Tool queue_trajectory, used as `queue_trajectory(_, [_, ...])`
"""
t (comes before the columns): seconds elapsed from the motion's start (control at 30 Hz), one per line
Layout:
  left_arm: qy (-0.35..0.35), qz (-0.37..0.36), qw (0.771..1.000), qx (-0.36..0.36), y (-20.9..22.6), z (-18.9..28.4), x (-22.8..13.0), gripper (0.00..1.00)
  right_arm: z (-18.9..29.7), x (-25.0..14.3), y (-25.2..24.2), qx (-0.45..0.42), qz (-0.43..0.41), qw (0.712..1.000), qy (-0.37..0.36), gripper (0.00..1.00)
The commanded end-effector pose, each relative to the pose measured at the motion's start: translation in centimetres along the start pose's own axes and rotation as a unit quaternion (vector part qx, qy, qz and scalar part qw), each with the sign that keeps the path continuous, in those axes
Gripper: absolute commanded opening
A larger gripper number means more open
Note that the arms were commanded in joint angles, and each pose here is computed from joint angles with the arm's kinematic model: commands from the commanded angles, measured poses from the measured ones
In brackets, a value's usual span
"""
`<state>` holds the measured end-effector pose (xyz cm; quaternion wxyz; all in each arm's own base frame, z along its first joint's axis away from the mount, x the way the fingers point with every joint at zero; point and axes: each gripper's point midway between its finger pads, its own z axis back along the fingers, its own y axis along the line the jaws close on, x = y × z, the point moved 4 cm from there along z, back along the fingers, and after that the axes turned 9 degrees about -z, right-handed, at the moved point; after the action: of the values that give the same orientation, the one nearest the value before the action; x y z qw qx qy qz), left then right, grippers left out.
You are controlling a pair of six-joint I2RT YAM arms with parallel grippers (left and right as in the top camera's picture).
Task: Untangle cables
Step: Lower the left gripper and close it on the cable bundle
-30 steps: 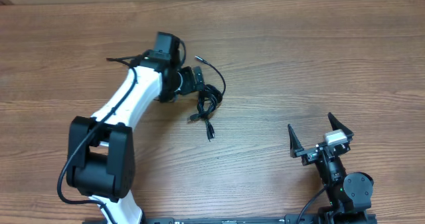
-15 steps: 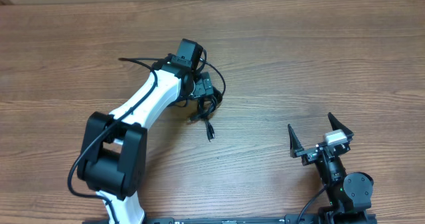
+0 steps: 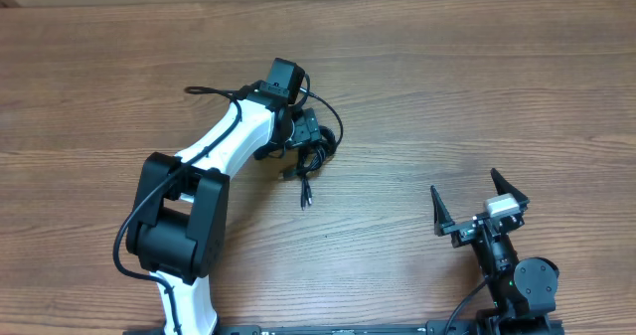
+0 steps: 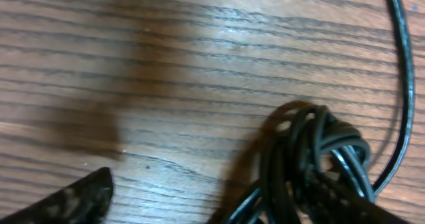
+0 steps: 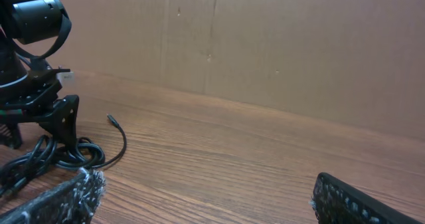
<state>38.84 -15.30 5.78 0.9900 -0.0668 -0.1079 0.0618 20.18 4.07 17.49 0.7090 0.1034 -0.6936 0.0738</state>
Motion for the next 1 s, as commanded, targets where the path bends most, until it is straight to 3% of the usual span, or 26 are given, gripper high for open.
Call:
queue_trajectory(0.0, [0.042,-0.019,0.999,0.024,0.8,-2.3,-1.9,0.77,0.0,-0.2,0.1,0.003,0.003,1.000,-0.001,1.00])
queue_trajectory(0.03, [0.043,-0.022,0.999,0.025,0.8,-2.3,-1.9,0.66,0.0,-0.2,0.1,0.003,0.003,1.000,-0.001,1.00])
queue_trajectory(0.17, [0.044,-0.022,0.998,0.025,0.8,-2.3,-1.9,0.47,0.0,-0.2,0.1,0.003,0.003,1.000,-0.001,1.00])
queue_trajectory(0.4, [0.044,-0.022,0.998,0.025,0.8,-2.3,-1.9,0.31,0.0,-0.2,0.1,0.003,0.003,1.000,-0.001,1.00])
queue_trajectory(0.97, [0.043,-0.043,0.998,0.020,-0.8,-2.5,-2.7,0.30,0.0,-0.2,0.1,0.003,0.003,1.000,-0.001,1.00])
